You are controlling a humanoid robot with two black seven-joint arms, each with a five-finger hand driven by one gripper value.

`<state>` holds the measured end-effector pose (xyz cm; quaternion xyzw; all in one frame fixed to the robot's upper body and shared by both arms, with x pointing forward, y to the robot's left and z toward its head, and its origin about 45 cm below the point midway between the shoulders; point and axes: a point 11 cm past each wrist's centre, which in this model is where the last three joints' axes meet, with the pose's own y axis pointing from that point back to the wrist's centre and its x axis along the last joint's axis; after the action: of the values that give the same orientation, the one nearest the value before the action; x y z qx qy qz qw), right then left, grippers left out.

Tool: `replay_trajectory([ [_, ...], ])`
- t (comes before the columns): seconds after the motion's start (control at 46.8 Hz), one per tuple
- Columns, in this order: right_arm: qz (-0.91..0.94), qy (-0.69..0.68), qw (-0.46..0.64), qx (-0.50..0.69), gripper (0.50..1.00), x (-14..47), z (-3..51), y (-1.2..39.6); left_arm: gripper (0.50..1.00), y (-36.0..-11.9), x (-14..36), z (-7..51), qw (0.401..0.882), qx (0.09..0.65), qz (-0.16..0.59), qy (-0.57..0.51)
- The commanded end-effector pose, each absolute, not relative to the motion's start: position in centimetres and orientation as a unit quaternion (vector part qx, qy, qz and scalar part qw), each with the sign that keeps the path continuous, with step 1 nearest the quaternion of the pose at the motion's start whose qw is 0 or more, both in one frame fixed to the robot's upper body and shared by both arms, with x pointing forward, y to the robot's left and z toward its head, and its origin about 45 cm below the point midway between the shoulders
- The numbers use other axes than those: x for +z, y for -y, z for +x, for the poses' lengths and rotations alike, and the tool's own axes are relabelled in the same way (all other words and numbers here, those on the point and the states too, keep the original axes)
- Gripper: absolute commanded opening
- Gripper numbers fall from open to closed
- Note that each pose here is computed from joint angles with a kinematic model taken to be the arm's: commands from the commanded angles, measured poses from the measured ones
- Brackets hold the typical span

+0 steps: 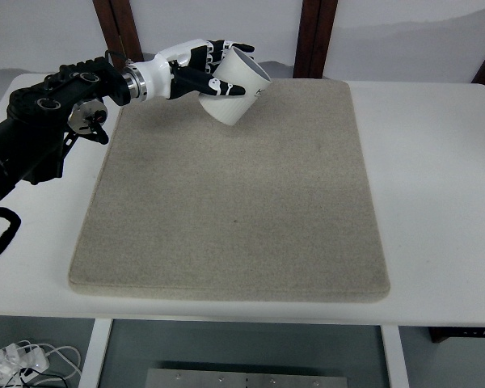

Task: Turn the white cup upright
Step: 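Lift the gripped cup off the pad with the left hand, then rotate the left wrist to tilt the cup opening upward and lower it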

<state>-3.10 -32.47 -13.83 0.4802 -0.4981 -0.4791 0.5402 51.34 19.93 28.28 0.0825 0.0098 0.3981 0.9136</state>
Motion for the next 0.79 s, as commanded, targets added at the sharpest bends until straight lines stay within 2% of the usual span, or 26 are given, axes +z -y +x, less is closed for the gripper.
replay_trajectory([
  [0.0,0.480,0.498,0.540,-0.480,0.952,-13.8,-3.1,32.5,0.500,-20.2,27.9,51.1,0.913,0.405,0.053,-0.018],
  [0.278,0.480,0.498,0.540,-0.479,0.952,-13.8,-3.1,32.5,0.500,-21.6,26.2,50.3,0.902,0.430,-0.026,-0.039],
  [0.555,0.480,0.498,0.540,-0.480,0.952,-13.8,-3.1,32.5,0.500,-21.9,26.1,49.6,0.897,0.433,-0.087,-0.018],
  [0.768,0.480,0.498,0.540,-0.479,0.952,-13.8,-3.1,32.5,0.500,-22.6,25.2,49.5,0.893,0.443,-0.076,-0.017],
])
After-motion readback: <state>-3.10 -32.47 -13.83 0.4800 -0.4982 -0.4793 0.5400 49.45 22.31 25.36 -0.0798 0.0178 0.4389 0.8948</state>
